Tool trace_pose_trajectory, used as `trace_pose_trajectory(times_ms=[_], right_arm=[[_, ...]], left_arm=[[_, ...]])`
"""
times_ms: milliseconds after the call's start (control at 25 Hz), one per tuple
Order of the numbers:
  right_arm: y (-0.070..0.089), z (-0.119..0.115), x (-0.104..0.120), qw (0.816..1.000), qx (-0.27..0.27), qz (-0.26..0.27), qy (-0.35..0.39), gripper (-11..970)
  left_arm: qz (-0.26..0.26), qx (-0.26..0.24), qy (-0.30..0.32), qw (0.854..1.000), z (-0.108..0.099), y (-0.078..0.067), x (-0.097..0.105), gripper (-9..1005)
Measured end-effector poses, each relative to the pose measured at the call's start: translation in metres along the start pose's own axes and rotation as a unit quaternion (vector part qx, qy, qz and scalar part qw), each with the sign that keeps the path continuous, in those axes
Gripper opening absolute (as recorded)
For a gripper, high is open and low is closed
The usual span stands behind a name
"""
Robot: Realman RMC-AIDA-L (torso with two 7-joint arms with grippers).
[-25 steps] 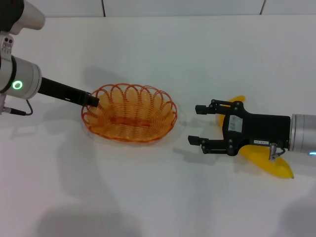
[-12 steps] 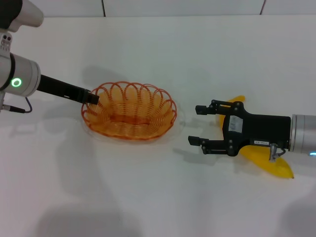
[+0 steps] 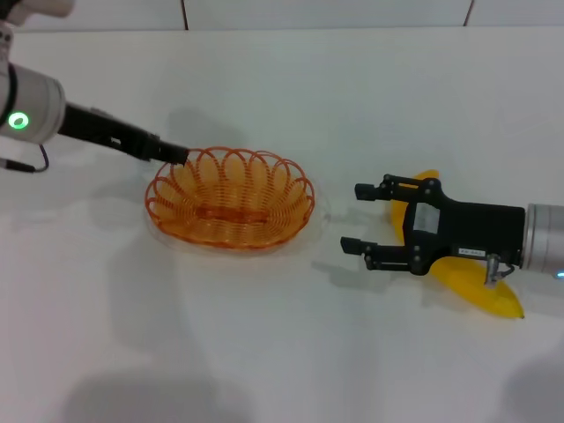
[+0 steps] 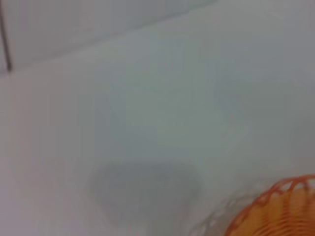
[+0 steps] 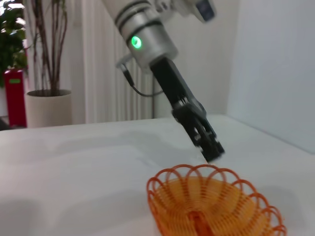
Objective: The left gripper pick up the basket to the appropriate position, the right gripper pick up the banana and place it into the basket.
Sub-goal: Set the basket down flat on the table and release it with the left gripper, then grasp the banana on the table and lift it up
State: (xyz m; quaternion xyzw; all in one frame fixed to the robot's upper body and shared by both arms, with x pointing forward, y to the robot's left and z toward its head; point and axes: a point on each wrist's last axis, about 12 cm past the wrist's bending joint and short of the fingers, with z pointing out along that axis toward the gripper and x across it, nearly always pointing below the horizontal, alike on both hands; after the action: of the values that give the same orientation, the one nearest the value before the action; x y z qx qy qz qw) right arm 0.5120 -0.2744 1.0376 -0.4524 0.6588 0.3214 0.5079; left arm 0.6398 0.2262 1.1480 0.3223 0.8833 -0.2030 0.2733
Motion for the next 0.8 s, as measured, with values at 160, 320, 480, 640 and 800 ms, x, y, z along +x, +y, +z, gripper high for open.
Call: trace_pose_trajectory(times_ms=[160,320,480,640,800], right_arm=[[0.000,-0.006,0.002,1.000,0.018,0.005,-0.006,770],[0.000,-0.010,0.004,1.000,0.027,0.009,-0.009,770],[-0.001,-0.012,0.003,0.999,0.035,0.015,-0.014,770],[-0.001,-0.015,0.004,0.999,0.047,0.018,-0.021,770],[-0.002,-0.015,0.004,0.998,0.049,0.019,-0.022,770]], left_arm=[[0.034,0.018,-0.036,0.999,-0.026,-0.008,0.000,547],[0.099,0.050,-0.080,0.991,-0.047,-0.021,0.026,634],[0.152,0.049,-0.161,0.974,-0.069,-0.028,0.072,772],[0.152,0.043,-0.231,0.960,-0.078,-0.028,0.104,840],[0.140,0.045,-0.239,0.960,-0.066,-0.022,0.129,835]])
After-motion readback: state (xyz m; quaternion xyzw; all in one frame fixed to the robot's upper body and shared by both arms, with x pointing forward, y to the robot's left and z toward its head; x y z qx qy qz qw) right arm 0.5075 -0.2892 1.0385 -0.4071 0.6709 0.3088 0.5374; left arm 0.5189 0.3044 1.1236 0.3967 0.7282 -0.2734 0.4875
